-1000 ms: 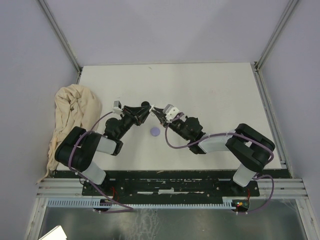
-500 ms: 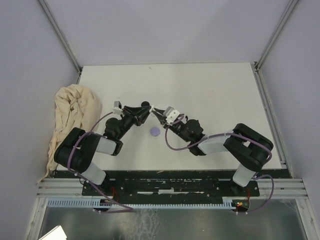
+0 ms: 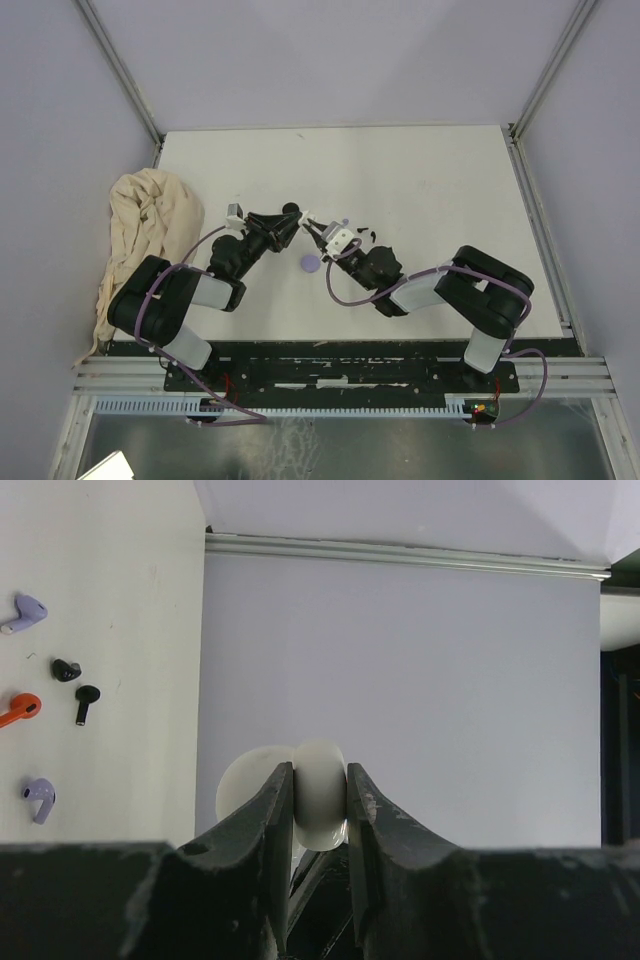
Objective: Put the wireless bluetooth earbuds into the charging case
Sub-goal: Place the earbud in the charging case.
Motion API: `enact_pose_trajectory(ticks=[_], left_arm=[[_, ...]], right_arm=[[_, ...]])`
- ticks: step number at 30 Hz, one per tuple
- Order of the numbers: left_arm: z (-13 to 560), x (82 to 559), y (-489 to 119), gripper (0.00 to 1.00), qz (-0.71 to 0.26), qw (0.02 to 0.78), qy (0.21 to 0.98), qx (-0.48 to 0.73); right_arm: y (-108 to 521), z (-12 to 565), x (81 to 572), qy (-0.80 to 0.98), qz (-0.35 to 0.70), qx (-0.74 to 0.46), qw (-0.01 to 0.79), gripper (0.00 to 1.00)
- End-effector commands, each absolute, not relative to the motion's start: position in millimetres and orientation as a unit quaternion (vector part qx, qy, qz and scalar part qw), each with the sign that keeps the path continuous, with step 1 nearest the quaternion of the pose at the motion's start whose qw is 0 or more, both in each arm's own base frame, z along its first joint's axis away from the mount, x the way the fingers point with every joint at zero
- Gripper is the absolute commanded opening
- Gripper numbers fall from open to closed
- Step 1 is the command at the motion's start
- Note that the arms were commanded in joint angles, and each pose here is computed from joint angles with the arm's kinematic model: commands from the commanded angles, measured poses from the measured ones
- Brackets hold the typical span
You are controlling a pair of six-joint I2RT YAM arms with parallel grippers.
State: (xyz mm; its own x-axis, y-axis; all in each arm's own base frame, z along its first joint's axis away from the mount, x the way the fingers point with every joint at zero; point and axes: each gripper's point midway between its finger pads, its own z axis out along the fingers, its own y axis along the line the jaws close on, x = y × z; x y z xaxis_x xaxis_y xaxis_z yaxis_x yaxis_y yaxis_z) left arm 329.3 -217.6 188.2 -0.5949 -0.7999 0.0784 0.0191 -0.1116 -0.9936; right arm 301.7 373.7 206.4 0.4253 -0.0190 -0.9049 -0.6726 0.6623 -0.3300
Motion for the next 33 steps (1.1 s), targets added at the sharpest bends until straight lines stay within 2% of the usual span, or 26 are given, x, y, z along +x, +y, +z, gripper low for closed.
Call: enact_pose_trajectory(ticks=[1, 12, 19, 25, 27, 33], left_arm=[[221.8, 331.1, -213.4, 0.03, -0.702, 0.315, 0.547, -0.330], [224.6, 335.8, -210.1, 0.03, -0.704, 0.319, 0.536, -0.340], [221.1, 337.7, -209.9, 0.03, -0.703, 0.319, 0.534, -0.345], [219.1, 338.7, -210.1, 0.03, -0.703, 0.318, 0.534, -0.346], [216.4, 339.4, -209.8, 0.03, -0.700, 0.320, 0.537, -0.347], [210.3, 342.0, -210.8, 0.03, -0.695, 0.319, 0.541, -0.349]], right_arm=[[372.7, 210.9, 300.2, 0.487, 0.202, -0.339, 0.779, 0.01], [370.7, 206.9, 303.1, 0.503, 0.189, -0.322, 0.780, 0.05], [371.6, 205.9, 303.5, 0.506, 0.186, -0.317, 0.780, 0.12], [375.4, 208.1, 299.6, 0.504, 0.193, -0.317, 0.780, 0.23], [377.7, 210.8, 297.6, 0.501, 0.197, -0.318, 0.781, 0.31], [374.4, 225.8, 291.2, 0.491, 0.208, -0.308, 0.787, 0.41]])
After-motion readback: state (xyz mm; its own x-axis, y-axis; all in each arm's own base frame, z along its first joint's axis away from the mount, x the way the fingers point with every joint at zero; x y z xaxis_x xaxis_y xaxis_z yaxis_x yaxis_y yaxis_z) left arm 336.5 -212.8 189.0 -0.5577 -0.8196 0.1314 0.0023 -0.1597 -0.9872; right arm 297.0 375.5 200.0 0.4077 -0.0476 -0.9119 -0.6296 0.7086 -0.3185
